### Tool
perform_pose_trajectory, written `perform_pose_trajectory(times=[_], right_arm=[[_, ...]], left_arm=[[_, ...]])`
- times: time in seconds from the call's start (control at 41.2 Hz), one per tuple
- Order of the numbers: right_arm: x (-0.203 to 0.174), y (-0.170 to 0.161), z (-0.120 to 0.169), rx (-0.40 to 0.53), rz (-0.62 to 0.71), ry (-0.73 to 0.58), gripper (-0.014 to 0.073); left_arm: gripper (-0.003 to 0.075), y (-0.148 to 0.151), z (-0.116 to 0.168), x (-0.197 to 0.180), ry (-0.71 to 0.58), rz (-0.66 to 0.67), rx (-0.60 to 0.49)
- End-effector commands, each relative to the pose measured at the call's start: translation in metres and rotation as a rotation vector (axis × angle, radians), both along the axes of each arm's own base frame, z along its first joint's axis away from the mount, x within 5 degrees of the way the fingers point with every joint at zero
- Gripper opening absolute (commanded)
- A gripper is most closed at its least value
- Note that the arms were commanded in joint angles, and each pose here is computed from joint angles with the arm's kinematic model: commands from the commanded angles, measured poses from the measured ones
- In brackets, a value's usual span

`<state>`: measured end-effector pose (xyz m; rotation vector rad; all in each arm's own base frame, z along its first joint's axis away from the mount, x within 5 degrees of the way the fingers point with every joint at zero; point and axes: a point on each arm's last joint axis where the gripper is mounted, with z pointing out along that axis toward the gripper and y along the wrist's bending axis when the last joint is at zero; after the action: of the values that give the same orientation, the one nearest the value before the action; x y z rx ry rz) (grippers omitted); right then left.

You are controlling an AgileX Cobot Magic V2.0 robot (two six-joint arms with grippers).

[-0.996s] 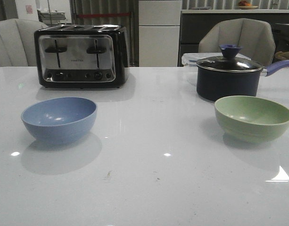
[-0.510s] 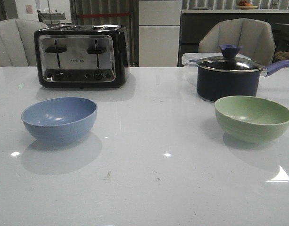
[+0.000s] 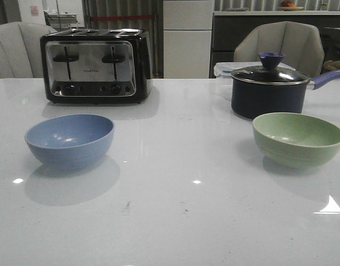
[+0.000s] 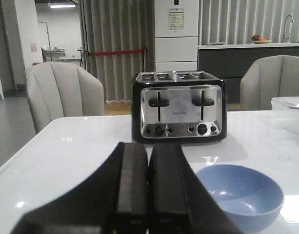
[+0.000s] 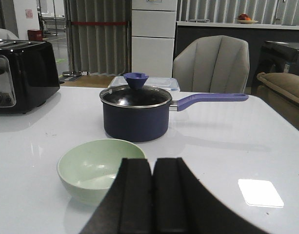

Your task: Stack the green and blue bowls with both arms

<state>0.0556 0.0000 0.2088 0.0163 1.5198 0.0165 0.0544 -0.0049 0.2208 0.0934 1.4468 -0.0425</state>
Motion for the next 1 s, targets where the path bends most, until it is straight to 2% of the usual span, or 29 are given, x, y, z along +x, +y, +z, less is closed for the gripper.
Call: perform_pose_trajectory(times=[0.0,0.194,0.316,0.437,0.534,0.632,0.753,0.972], right_arm=[[-0.010,0.000,0.039,-0.014,-0.007,-0.156,0.0037],[-0.028,0.000,0.100,-0.015,-0.004,-0.185,0.0037],[-0.027,0.000,0.133,-0.015,-0.002,-0.122,0.0037],[-0.015,0.000,0.154,-0.016,0.000,-0.004,0.0037],[0.001,0.000,0.157,-0.016,0.002,0.115,0.0037],[0.019,0.000,0.148,-0.015,0.003,0.245,0.0037],[0.038,0.000,0.135,-0.014,0.005,0.390,0.0037],[0.068,0.000,0.112,-0.013,0.007,0.556,0.0037]], left_arm=[[0.0099,0.001,0.042,-0.012,-0.189,-0.006,-0.021],[0.0099,0.002,0.104,-0.025,-0.201,-0.008,-0.024],[0.0099,0.001,0.132,-0.019,-0.110,-0.009,-0.015],[0.0099,0.000,0.150,-0.004,0.035,-0.011,-0.003],[0.0099,-0.003,0.149,0.014,0.174,-0.020,-0.008],[0.0099,-0.005,0.139,0.032,0.280,-0.023,-0.006],[0.0099,-0.007,0.126,0.050,0.374,-0.022,0.001],[0.0099,-0.009,0.110,0.074,0.514,-0.022,0.010]])
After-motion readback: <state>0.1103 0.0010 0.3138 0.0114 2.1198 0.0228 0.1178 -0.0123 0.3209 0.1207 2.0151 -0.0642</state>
